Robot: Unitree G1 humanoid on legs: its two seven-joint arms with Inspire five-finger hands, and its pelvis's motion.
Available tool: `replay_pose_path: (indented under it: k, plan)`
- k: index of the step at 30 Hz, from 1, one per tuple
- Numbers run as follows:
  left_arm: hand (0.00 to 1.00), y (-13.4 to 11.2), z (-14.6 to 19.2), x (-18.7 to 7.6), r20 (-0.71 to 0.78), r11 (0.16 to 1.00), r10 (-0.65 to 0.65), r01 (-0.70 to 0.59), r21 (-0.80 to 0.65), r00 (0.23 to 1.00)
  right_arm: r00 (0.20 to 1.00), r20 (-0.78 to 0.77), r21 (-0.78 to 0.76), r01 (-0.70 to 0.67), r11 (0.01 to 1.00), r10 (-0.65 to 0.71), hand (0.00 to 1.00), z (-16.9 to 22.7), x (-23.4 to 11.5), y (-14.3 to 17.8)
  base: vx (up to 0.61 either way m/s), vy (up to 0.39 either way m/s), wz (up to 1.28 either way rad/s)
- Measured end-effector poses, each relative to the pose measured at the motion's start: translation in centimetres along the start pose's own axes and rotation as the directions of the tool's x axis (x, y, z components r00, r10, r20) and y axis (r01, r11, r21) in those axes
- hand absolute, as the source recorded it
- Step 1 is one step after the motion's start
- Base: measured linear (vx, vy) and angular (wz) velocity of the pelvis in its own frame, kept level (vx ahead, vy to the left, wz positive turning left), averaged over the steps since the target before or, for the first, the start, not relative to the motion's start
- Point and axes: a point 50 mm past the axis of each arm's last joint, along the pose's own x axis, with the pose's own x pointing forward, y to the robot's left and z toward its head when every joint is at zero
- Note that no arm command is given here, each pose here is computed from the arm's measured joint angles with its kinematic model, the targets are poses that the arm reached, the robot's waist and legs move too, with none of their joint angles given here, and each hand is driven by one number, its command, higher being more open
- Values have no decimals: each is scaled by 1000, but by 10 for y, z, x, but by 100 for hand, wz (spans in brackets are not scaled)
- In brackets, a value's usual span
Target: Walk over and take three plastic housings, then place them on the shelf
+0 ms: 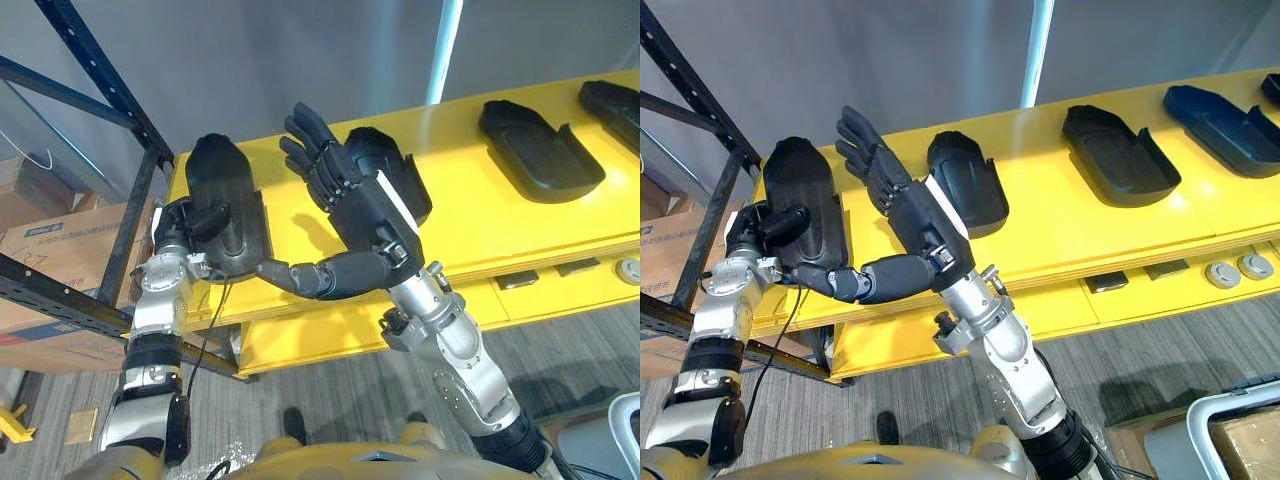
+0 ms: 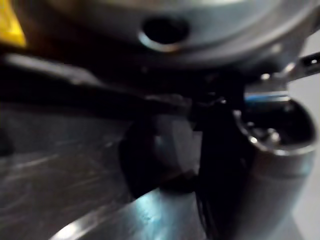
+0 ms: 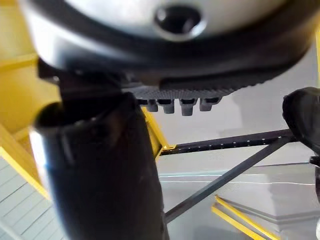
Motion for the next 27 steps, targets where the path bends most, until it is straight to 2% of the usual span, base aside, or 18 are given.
replay_pose_path:
  k: [5,18,24,27]
  plan:
    - [100,-6,24,12,29,999,-31,30,28,999,1000,9,-8,4,1000,-3,100,2,5,-1,0,0,0]
    - [100,-5,36,18,45,999,1,-3,40,999,1000,2,17,-29,999,28,100,-1,6,7,-10,7,-3]
    - [100,-6,38,18,55,994,-53,47,100,997,999,-18,35,-32,999,32,100,-4,1,10,3,1,1]
    - [100,-10,39,18,70,980,-66,52,194,995,999,-32,51,-35,998,36,100,-7,-2,13,0,0,0]
